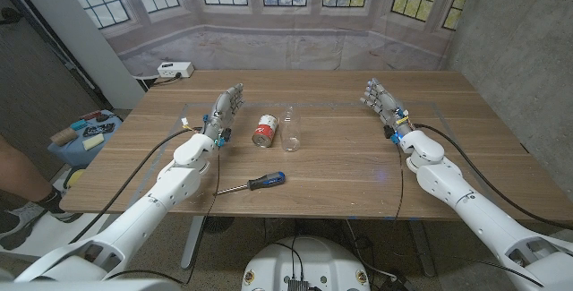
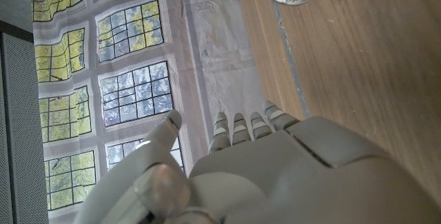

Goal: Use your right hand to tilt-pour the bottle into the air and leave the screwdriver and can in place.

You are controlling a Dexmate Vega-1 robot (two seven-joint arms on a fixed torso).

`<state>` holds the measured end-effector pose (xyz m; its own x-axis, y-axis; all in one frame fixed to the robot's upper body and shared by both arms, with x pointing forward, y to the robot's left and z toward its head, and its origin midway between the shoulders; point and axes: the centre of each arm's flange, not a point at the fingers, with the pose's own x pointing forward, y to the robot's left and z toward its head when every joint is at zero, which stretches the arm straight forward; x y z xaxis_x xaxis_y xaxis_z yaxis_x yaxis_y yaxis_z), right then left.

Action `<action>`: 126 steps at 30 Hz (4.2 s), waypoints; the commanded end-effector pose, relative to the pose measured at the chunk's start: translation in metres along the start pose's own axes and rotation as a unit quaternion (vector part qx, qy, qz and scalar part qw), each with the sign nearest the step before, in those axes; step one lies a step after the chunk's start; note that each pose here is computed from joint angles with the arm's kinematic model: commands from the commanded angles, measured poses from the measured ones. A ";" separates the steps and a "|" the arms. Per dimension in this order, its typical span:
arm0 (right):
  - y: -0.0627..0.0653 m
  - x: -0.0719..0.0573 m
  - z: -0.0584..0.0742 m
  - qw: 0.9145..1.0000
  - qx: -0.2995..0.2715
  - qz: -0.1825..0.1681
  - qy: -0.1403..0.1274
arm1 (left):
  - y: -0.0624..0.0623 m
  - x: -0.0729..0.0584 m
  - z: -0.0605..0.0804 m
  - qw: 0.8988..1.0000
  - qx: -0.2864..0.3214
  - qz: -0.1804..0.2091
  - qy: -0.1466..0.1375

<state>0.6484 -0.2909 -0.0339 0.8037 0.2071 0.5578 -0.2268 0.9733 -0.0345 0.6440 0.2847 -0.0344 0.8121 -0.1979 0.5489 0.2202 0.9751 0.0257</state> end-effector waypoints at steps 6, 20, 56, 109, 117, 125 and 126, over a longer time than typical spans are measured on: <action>-0.002 -0.011 -0.001 1.000 -0.001 0.019 -0.007 | -0.014 -0.013 0.009 1.000 0.012 -0.015 0.006; 0.001 -0.015 0.007 0.999 -0.018 0.022 -0.019 | -0.016 -0.013 0.017 1.000 0.022 -0.022 0.000; 0.035 -0.025 0.036 0.989 -0.104 0.086 -0.052 | 0.003 -0.011 0.023 0.999 0.042 -0.013 -0.015; 0.084 -0.041 0.047 0.943 -0.264 0.177 -0.093 | -0.001 -0.037 0.018 0.999 0.050 -0.005 -0.017; 0.094 -0.041 0.047 0.941 -0.272 0.176 -0.094 | 0.003 -0.037 0.019 0.999 0.049 -0.008 -0.016; 0.104 -0.045 0.047 0.940 -0.272 0.182 -0.100 | 0.005 -0.043 0.019 0.999 0.049 -0.008 -0.017; 0.105 -0.046 0.047 0.939 -0.271 0.184 -0.101 | 0.006 -0.045 0.019 0.999 0.049 -0.008 -0.017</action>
<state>0.5679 -0.2146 -0.0213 0.6088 0.5521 0.5697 -0.1079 0.7691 -0.6299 0.6038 0.2967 -0.0393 0.7907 -0.2094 0.5754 0.1749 0.9778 0.1154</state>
